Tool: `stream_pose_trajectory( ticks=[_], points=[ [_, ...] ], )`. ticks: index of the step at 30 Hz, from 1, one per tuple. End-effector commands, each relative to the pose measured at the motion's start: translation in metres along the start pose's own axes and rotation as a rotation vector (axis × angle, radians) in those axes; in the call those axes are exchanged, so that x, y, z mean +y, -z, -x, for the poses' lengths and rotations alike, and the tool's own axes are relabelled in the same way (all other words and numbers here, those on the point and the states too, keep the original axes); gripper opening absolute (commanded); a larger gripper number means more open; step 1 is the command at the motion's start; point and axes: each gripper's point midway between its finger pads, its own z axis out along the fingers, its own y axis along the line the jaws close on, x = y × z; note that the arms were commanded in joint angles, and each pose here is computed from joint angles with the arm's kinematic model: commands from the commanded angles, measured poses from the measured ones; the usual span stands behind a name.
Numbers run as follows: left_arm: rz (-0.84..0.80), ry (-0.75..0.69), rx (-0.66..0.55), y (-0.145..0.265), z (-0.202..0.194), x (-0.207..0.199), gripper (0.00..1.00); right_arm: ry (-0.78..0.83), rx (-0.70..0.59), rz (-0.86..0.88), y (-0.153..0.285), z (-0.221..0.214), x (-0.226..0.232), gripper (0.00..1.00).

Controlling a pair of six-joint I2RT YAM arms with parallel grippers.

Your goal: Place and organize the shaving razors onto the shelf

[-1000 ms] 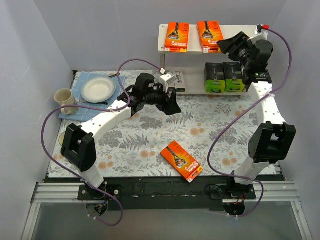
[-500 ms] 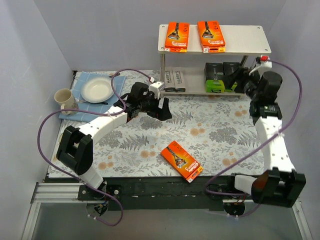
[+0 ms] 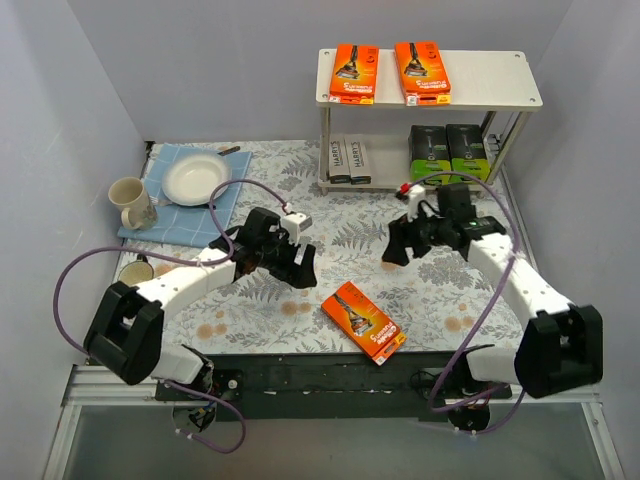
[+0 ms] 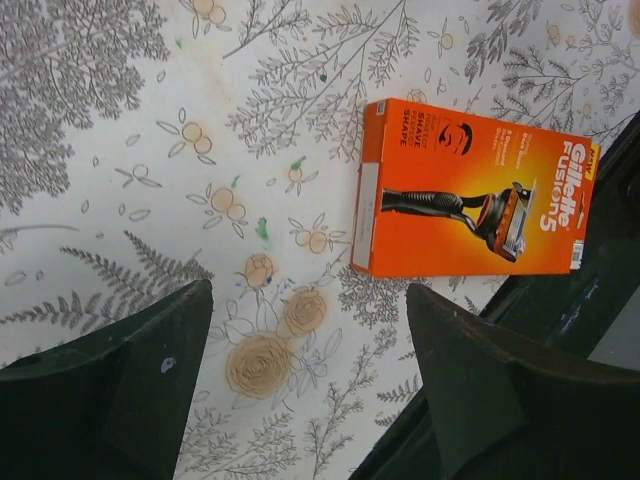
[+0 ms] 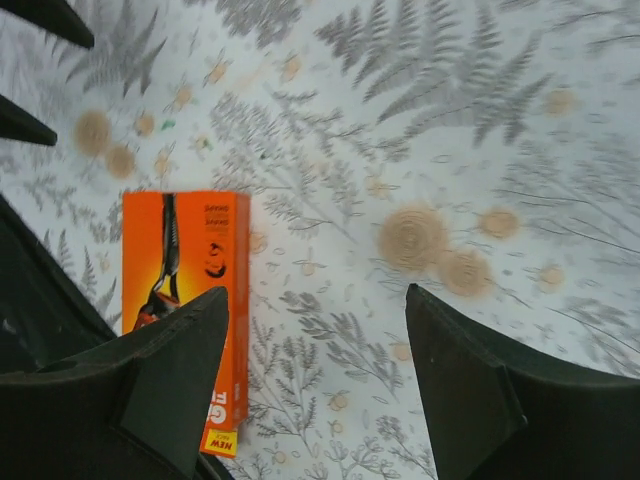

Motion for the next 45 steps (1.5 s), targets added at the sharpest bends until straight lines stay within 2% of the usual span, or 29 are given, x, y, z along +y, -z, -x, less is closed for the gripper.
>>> stream_pose_trajectory(
  ticks=[1,2,4,7,10,13,16,19,20,23,26,31,33,37,39,41,42,44,45],
  points=[
    [-0.011,0.068,-0.064,0.021,-0.011,-0.012,0.77,0.117,0.131,0.141,-0.033,-0.01,0.04,0.8],
    [-0.013,0.066,-0.111,0.028,-0.005,-0.015,0.77,0.142,0.152,0.16,-0.039,-0.014,0.052,0.81],
    [-0.02,0.096,-0.122,0.031,-0.011,-0.015,0.77,0.167,0.212,0.186,-0.049,-0.029,0.062,0.82],
    [-0.077,0.163,-0.126,0.038,-0.019,-0.021,0.78,0.179,0.31,0.243,-0.06,-0.056,0.084,0.9],
    [-0.128,0.22,-0.147,0.042,-0.021,-0.03,0.78,0.174,0.387,0.209,-0.072,-0.078,0.087,0.92],
    [-0.172,0.291,-0.173,0.042,-0.022,-0.038,0.77,0.128,0.433,0.083,-0.084,-0.09,0.07,0.94],
    [-0.23,0.337,-0.219,0.039,-0.013,-0.045,0.77,0.091,0.475,-0.065,-0.092,-0.104,0.045,0.91],
    [-0.266,0.361,-0.235,0.032,-0.009,-0.046,0.77,0.052,0.5,-0.14,-0.102,-0.115,0.03,0.84],
    [-0.282,0.366,-0.231,0.031,-0.011,-0.047,0.77,0.039,0.513,-0.151,-0.106,-0.119,0.026,0.77],
    [-0.301,0.422,-0.208,0.017,-0.017,-0.044,0.77,-0.051,0.505,-0.213,-0.118,-0.114,0.009,0.68],
    [-0.305,0.505,-0.156,0.002,-0.019,-0.04,0.76,-0.136,0.46,-0.273,-0.13,-0.091,-0.02,0.66],
    [-0.288,0.533,-0.229,-0.016,0.003,-0.027,0.74,-0.181,0.362,-0.332,-0.146,-0.037,-0.069,0.64],
    [-0.266,0.56,-0.209,-0.029,0.011,-0.02,0.73,-0.192,0.362,-0.326,-0.148,-0.034,-0.074,0.63],
    [-0.272,0.573,-0.16,-0.04,0.019,-0.02,0.7,-0.189,0.294,-0.251,-0.136,-0.012,-0.059,0.64],
    [-0.245,0.567,-0.147,-0.041,0.025,-0.017,0.7,-0.174,0.275,-0.224,-0.118,-0.008,-0.046,0.69],
    [-0.222,0.581,-0.11,-0.04,0.015,-0.016,0.7,-0.15,0.247,-0.16,-0.1,-0.001,-0.029,0.71],
    [-0.215,0.59,-0.092,-0.038,0.006,-0.016,0.7,-0.166,0.282,-0.144,-0.093,-0.017,-0.022,0.71],
    [-0.229,0.599,-0.087,-0.032,-0.002,-0.022,0.71,-0.173,0.267,-0.11,-0.076,-0.021,-0.009,0.74],
    [-0.216,0.619,-0.068,-0.031,-0.016,-0.022,0.71,-0.195,0.312,-0.078,-0.07,-0.041,0.0,0.75]
  ],
)
